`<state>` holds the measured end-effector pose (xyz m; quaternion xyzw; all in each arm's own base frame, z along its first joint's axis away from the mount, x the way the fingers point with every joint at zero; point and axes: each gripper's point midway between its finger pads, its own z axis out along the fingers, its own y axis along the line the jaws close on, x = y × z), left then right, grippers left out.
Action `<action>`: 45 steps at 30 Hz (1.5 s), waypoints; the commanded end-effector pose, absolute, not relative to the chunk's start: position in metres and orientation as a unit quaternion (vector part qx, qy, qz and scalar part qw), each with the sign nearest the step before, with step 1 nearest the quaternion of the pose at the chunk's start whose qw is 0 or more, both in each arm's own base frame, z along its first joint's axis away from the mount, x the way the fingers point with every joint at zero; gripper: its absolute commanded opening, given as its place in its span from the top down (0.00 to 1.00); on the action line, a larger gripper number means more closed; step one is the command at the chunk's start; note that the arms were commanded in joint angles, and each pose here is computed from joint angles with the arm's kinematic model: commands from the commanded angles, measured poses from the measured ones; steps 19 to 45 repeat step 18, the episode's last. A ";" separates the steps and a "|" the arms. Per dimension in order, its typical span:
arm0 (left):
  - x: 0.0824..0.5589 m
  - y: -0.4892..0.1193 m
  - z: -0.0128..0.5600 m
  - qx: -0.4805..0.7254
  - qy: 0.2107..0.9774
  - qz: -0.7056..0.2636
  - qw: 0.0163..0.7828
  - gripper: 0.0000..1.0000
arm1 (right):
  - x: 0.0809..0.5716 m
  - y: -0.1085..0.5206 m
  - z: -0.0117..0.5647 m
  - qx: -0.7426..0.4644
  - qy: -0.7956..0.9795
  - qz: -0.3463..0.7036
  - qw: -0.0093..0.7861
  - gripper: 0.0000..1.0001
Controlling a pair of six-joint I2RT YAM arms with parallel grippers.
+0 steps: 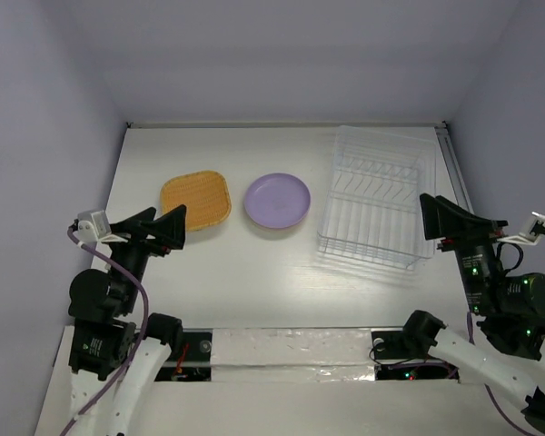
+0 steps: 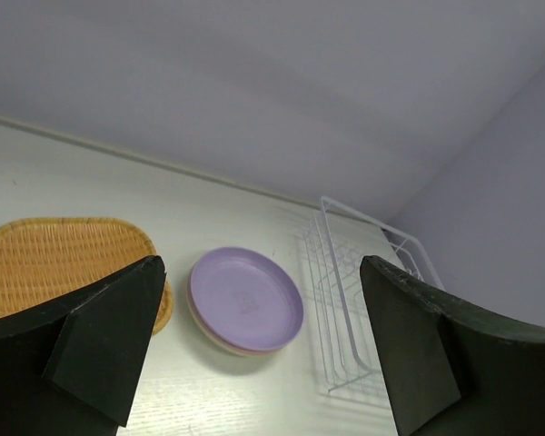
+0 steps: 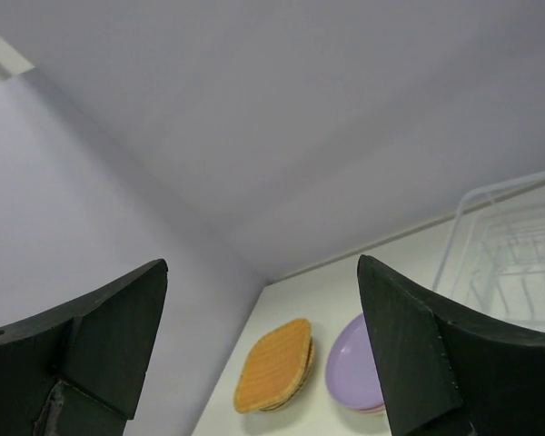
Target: Unload the plates from the dish rack
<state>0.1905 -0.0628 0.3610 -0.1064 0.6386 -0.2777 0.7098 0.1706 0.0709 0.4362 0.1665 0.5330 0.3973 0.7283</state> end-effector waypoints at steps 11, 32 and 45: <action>0.190 -0.052 0.378 -0.105 0.620 -0.251 0.736 0.13 | 0.194 0.070 0.386 0.161 0.598 0.292 0.729 0.10; 0.189 -0.051 0.381 -0.106 0.619 -0.248 0.738 0.09 | 0.195 0.071 0.391 0.156 0.599 0.288 0.730 0.09; 0.189 -0.051 0.381 -0.106 0.619 -0.248 0.738 0.09 | 0.195 0.071 0.391 0.156 0.599 0.288 0.730 0.09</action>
